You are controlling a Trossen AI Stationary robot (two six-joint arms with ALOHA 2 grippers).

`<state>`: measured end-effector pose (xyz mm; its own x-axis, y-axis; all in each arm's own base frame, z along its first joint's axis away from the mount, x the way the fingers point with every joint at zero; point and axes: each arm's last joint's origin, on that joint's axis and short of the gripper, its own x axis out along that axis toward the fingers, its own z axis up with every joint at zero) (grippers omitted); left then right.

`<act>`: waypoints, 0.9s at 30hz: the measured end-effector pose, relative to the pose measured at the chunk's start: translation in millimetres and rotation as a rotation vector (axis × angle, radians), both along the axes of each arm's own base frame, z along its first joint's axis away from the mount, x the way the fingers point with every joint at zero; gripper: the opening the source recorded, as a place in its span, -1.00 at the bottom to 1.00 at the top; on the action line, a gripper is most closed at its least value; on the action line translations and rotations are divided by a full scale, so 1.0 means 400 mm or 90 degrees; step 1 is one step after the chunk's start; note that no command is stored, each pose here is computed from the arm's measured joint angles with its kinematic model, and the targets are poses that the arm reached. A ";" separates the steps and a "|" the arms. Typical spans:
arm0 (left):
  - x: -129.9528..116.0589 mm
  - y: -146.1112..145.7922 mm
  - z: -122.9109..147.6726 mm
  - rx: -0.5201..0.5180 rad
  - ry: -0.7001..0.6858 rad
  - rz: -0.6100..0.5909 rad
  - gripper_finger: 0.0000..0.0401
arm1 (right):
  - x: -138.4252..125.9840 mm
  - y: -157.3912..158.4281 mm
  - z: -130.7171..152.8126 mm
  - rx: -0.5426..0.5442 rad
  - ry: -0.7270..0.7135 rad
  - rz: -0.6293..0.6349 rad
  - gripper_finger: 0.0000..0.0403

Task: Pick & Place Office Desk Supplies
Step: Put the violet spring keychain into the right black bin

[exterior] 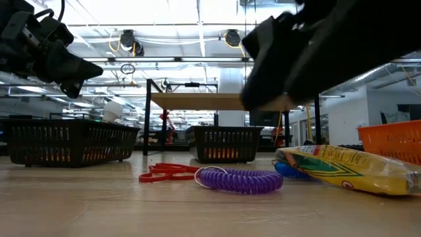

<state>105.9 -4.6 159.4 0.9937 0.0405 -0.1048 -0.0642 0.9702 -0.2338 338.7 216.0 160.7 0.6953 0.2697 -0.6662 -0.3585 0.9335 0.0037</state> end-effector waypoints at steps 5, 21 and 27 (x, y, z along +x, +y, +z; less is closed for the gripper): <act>0.000 0.000 0.000 -0.016 -0.001 0.002 -0.99 | 0.032 -0.004 -0.039 -0.037 0.078 -0.001 -0.15; 0.000 0.000 0.000 -0.017 -0.001 0.002 -0.97 | 0.035 -0.038 -0.077 -0.057 0.140 -0.032 -0.33; 0.000 0.000 0.000 -0.015 -0.001 0.001 -0.95 | 0.029 -0.075 -0.107 -0.022 0.162 -0.069 -0.54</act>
